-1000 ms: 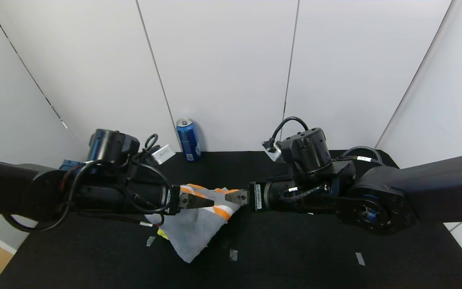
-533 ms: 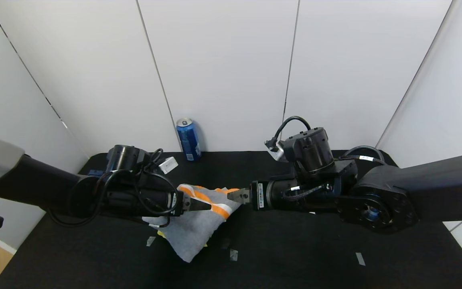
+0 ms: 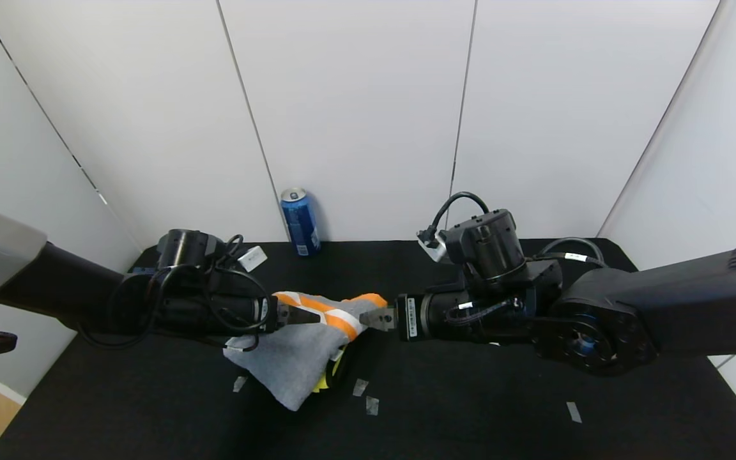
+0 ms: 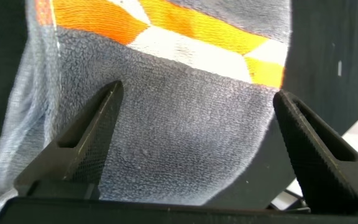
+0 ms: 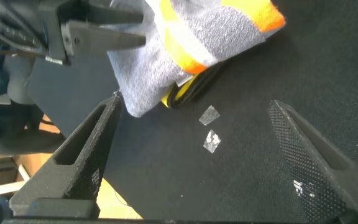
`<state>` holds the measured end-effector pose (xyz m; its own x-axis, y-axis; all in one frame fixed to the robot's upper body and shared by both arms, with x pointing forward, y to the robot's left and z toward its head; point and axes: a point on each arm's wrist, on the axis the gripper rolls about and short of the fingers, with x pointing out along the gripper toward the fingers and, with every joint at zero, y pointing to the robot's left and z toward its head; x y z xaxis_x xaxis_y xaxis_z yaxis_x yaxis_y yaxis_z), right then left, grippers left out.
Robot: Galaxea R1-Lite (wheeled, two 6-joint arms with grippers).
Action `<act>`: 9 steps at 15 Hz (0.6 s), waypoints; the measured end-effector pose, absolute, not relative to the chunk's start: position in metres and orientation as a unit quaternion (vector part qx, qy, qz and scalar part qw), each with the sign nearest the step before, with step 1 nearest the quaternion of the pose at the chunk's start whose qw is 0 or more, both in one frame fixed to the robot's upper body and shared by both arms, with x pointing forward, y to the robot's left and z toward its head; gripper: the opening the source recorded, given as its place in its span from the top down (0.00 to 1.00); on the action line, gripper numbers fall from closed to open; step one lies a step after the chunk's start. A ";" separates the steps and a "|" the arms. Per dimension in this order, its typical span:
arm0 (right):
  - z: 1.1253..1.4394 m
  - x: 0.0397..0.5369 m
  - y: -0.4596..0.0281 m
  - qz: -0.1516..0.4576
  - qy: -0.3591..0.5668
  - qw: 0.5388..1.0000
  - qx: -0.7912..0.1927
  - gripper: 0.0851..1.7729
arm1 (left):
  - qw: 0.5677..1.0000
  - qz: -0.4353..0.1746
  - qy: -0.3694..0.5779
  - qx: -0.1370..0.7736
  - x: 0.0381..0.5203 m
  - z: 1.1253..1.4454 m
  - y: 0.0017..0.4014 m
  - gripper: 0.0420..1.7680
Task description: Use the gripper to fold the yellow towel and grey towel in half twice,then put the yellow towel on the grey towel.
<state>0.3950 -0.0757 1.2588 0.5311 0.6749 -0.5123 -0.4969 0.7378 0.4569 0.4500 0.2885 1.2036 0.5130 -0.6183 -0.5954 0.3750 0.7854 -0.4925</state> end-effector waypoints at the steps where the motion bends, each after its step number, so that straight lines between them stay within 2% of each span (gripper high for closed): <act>1: 1.258 0.395 -0.075 0.339 0.348 0.865 0.128 0.04 | 0.857 -0.288 0.400 -0.153 0.451 1.203 0.290 0.04; 9: 1.258 0.393 -0.072 0.340 0.346 0.863 0.141 0.04 | 0.860 -0.276 0.399 -0.161 0.454 1.203 0.299 0.04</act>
